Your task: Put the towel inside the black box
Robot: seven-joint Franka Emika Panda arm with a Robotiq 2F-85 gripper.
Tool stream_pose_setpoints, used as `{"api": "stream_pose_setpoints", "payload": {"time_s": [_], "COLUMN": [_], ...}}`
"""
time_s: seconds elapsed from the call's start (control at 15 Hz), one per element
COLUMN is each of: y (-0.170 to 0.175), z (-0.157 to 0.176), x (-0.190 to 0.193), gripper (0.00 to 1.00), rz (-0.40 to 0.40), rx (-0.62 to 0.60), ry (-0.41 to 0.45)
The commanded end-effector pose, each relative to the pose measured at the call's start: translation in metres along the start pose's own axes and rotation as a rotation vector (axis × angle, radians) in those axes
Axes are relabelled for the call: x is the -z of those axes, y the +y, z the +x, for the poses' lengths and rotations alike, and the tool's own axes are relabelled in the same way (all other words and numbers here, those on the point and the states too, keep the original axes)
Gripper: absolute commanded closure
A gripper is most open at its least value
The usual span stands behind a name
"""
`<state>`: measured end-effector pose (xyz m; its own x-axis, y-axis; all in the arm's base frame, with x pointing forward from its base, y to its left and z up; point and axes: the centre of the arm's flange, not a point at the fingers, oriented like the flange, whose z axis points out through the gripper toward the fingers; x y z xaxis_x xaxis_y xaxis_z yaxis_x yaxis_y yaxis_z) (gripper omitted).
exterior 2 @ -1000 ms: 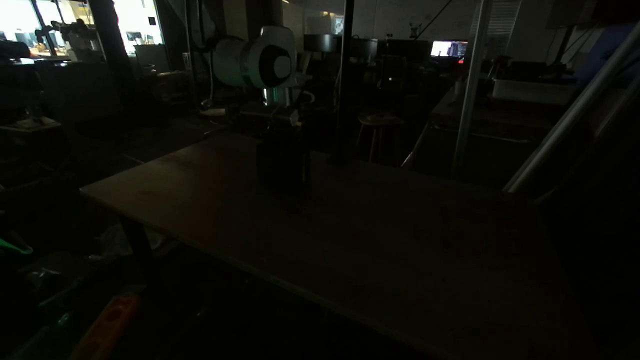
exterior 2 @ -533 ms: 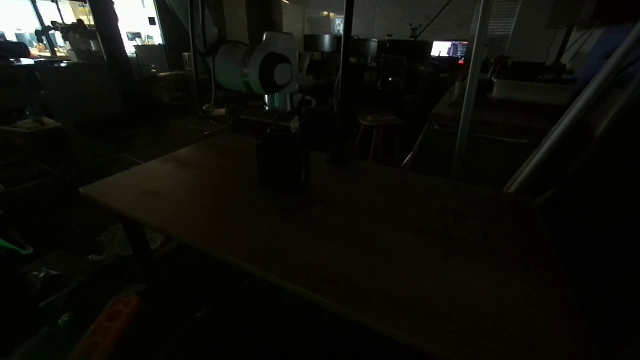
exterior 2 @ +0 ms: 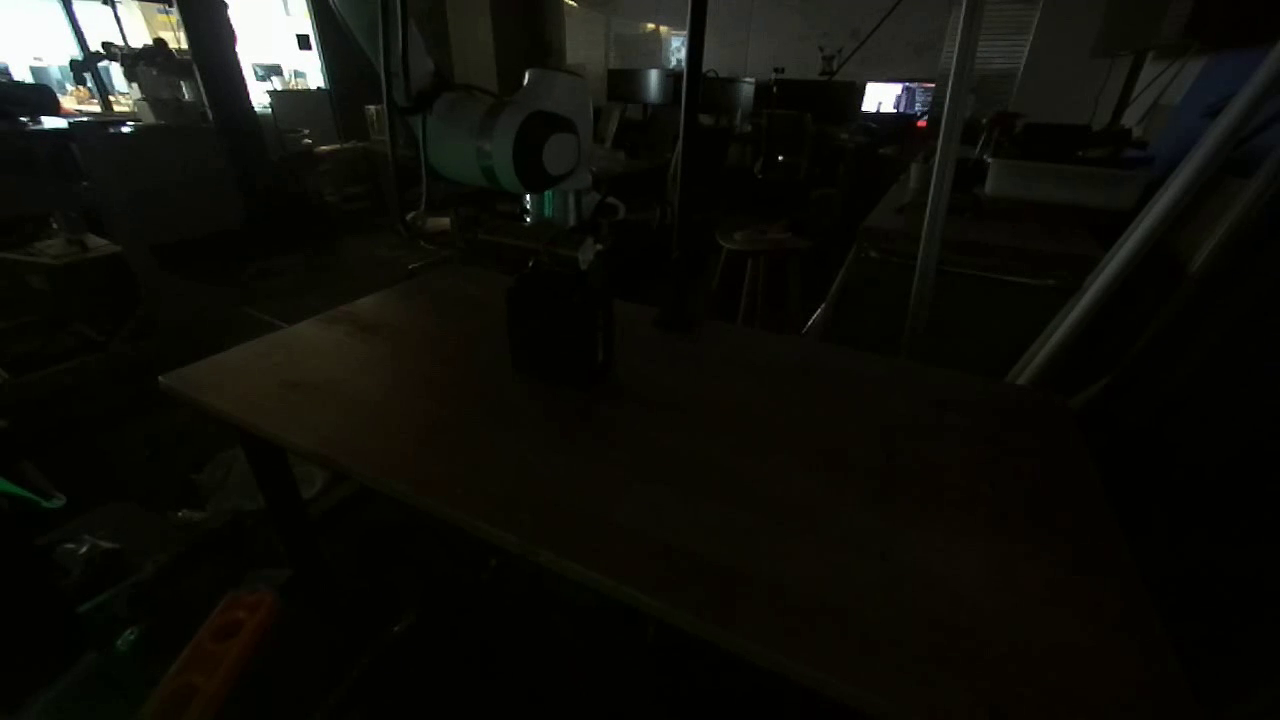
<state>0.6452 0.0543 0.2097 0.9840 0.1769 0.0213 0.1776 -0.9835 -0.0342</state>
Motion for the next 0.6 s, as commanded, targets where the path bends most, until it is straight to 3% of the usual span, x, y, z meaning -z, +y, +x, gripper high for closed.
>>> {"api": "stream_pose_setpoints", "payload": {"time_s": [0.0, 0.53], "y": [-0.009, -0.02], "z": [-0.005, -0.023], "x": [-0.036, 0.01], "gripper": [0.88, 0.88], "rz": [0.04, 0.0], "rx": [0.021, 0.045], "ry": [-0.034, -0.022]}}
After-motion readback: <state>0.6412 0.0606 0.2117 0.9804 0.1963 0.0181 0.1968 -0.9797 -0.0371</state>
